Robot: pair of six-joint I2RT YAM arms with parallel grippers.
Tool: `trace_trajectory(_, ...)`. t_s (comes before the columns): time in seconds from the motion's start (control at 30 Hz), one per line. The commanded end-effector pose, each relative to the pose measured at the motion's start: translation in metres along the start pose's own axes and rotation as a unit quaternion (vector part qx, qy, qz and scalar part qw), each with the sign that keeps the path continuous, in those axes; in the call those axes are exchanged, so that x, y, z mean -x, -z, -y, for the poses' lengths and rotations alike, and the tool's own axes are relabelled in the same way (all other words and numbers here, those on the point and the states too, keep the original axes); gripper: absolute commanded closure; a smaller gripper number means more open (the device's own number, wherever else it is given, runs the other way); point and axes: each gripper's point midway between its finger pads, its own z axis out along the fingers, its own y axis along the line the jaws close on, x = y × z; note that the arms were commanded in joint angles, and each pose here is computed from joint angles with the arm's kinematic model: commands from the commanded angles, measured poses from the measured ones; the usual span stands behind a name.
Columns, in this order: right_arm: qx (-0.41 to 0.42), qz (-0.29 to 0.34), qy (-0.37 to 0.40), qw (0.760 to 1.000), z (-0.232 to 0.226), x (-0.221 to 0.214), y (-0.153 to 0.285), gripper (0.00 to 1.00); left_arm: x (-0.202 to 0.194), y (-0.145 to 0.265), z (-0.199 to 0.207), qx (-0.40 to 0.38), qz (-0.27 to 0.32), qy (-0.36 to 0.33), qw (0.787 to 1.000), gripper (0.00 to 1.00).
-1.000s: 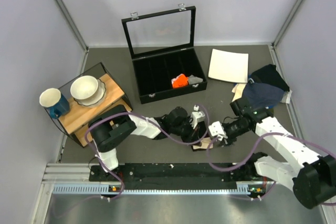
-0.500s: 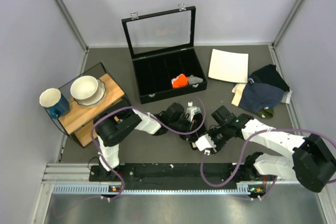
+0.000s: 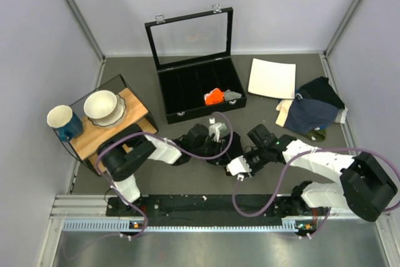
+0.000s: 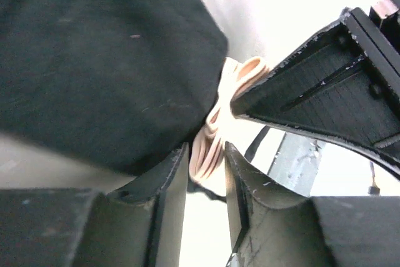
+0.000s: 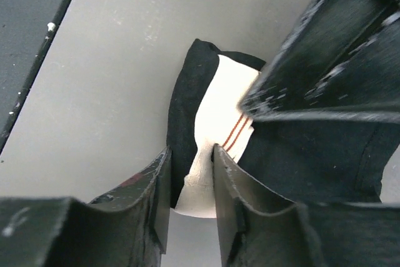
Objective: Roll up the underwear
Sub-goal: Roll the underwear to the center of the board.
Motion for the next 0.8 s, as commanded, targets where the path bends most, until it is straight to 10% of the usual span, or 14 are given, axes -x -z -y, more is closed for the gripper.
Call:
trace_trajectory(0.0, 0.035, -0.052, -0.043, 0.997, -0.017, -0.021, -0.005, 0.74, 0.044, 0.035, -0.015, 0.075, 0.114, -0.032, 0.99, 0.62)
trace_trajectory(0.23, 0.091, -0.028, -0.106, 0.99, -0.031, -0.006, -0.002, 0.87, 0.046, 0.086, -0.002, 0.077, 0.203, -0.177, 0.96, 0.53)
trace_trajectory(0.4, 0.143, 0.026, -0.177, 0.973, -0.034, 0.017, 0.005, 0.86, 0.009, 0.106, 0.044, -0.003, 0.237, -0.37, 0.898, 0.5)
trace_trajectory(0.77, 0.217, 0.087, -0.313, 0.92, -0.021, 0.013, 0.012, 0.85, -0.021, 0.049, 0.048, 0.006, 0.118, -0.542, 0.832, 0.42)
